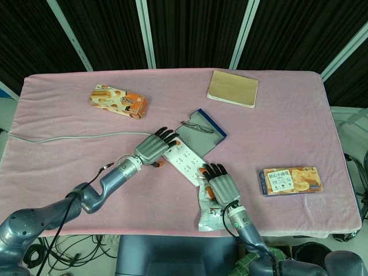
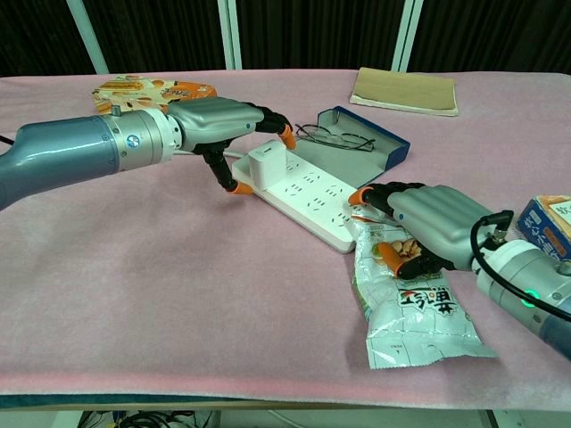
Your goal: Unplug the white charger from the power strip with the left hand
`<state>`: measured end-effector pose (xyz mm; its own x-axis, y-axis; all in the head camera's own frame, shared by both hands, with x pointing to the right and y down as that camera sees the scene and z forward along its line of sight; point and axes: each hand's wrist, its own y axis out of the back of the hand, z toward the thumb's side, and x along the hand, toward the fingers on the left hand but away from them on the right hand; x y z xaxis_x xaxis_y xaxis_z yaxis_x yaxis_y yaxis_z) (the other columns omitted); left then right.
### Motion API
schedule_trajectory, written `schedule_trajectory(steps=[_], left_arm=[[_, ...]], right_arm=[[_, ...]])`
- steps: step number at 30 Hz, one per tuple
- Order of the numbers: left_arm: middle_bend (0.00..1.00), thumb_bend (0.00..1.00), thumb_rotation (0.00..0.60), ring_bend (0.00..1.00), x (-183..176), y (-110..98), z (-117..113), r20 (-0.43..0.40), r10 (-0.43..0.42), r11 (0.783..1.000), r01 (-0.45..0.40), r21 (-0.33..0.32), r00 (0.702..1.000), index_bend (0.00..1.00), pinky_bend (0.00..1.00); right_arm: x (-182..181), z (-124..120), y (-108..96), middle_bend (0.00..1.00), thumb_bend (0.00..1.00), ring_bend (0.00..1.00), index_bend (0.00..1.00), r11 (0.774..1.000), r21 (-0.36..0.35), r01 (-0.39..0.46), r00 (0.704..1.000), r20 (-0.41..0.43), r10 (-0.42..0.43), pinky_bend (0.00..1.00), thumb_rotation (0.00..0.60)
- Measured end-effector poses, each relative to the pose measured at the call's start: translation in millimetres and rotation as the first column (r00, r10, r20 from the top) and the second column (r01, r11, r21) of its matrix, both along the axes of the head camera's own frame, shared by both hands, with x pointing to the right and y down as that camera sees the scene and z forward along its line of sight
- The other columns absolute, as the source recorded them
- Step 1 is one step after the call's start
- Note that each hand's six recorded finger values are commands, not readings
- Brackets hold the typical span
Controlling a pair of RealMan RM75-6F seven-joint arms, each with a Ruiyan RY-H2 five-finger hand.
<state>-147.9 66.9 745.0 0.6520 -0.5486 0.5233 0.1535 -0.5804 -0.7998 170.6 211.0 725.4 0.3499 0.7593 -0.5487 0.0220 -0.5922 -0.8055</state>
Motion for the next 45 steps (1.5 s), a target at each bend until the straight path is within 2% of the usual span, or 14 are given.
schedule_trajectory(steps=[9, 17, 24, 31, 45], left_arm=[[0.07, 0.25, 0.600, 0.00, -1.4, -1.5, -3.0, 0.001, 0.007, 1.000, -0.007, 0.011, 1.000, 0.22, 0.00], [0.07, 0.25, 0.600, 0.00, -6.0, -0.7, -0.9, 0.049, 0.043, 0.999, -0.043, 0.017, 0.998, 0.21, 0.00], [0.07, 0.25, 0.600, 0.00, -5.4, -0.4, 0.6, 0.057, 0.048, 0.998, -0.049, 0.025, 0.997, 0.21, 0.00], [0.07, 0.31, 0.600, 0.00, -2.4, -0.6, 4.4, 0.052, 0.050, 0.998, -0.052, 0.042, 0.997, 0.21, 0.00], [0.08, 0.31, 0.600, 0.00, 2.2, -0.6, 7.3, 0.026, 0.054, 0.999, -0.054, -0.005, 0.998, 0.23, 0.00]], right_arm=[[0.4, 1.4, 1.6, 0.09, 0.44, 0.09, 0.14, 1.000, 0.000, -0.007, 1.000, -0.004, 0.007, 0.11, 0.600], [0.4, 3.0, 2.2, 0.09, 0.44, 0.09, 0.14, 1.000, -0.007, -0.008, 1.000, -0.004, 0.008, 0.11, 0.600], [1.6, 4.5, 2.5, 0.09, 0.44, 0.09, 0.15, 1.000, -0.008, -0.009, 1.000, -0.008, 0.009, 0.11, 0.600], [4.3, 8.6, 3.0, 0.09, 0.44, 0.09, 0.15, 1.000, -0.012, -0.028, 1.000, -0.011, 0.028, 0.11, 0.600], [8.2, 11.6, 2.9, 0.09, 0.44, 0.09, 0.15, 0.999, -0.027, -0.046, 0.999, -0.003, 0.045, 0.11, 0.600]])
